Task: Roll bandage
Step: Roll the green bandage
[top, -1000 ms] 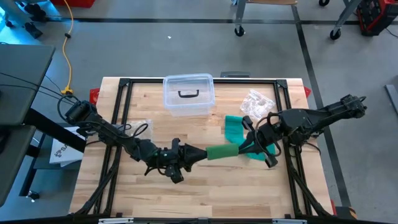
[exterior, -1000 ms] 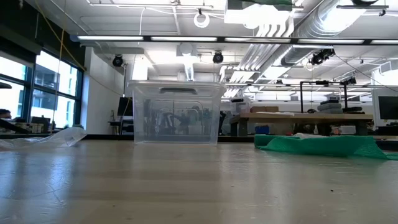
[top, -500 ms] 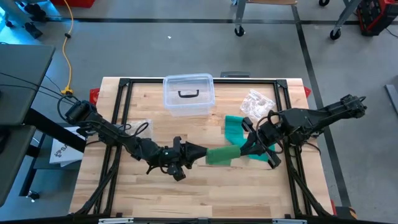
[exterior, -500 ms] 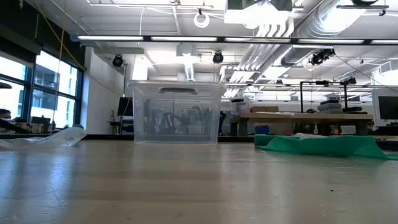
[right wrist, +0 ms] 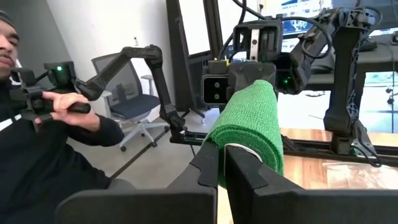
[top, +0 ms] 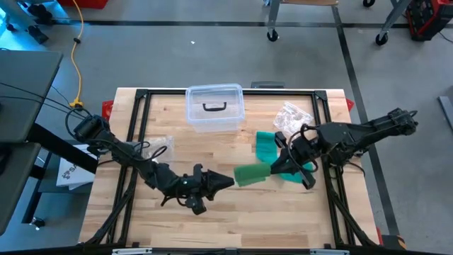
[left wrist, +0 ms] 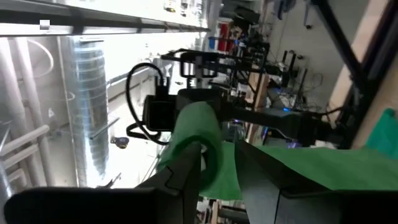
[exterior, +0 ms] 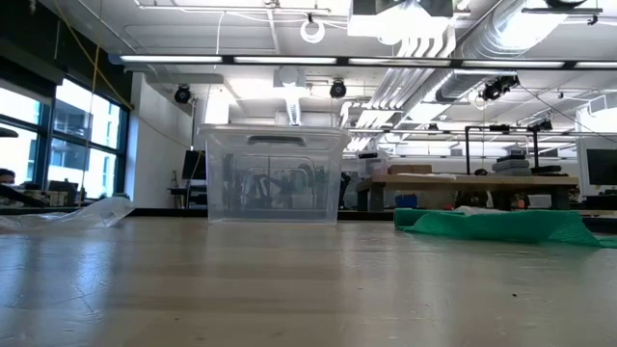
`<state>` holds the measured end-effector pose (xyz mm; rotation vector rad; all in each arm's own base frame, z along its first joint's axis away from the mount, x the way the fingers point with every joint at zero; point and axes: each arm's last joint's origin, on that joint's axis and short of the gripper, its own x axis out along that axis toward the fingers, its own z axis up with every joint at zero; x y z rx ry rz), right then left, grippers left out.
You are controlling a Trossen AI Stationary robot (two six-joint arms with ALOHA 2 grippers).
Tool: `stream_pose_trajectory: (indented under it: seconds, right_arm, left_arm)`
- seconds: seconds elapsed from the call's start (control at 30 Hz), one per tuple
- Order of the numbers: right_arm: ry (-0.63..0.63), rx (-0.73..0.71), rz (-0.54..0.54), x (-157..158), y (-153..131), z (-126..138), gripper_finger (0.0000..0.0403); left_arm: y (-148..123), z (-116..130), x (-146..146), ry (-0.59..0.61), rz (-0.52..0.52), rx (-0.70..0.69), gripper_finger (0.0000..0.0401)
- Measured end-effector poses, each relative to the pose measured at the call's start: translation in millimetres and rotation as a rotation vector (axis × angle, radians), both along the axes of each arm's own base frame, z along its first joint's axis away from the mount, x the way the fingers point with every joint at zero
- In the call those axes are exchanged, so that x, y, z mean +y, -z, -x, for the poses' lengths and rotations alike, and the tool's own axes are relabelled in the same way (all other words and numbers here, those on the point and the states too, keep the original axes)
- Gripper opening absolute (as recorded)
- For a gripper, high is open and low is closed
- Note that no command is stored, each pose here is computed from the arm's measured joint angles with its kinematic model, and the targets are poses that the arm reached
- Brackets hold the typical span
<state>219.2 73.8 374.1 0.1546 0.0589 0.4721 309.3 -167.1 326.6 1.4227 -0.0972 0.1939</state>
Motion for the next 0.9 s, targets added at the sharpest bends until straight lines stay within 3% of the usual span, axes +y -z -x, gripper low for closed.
stream_pose_trajectory:
  seconds: [0.27,0.9]
  right_arm:
    - [0.002,-0.003,-0.002,-2.1,-0.6,-0.1,0.0000]
    - [-0.039,-0.024,-0.009,-0.7,-2.5,0.0,0.0000]
  left_arm:
    - [0.1,-9.1,16.6,-0.022,0.005,-0.004,0.0094]
    - [0.5,-4.6,9.6,-0.068,-0.034,0.010,0.0094]
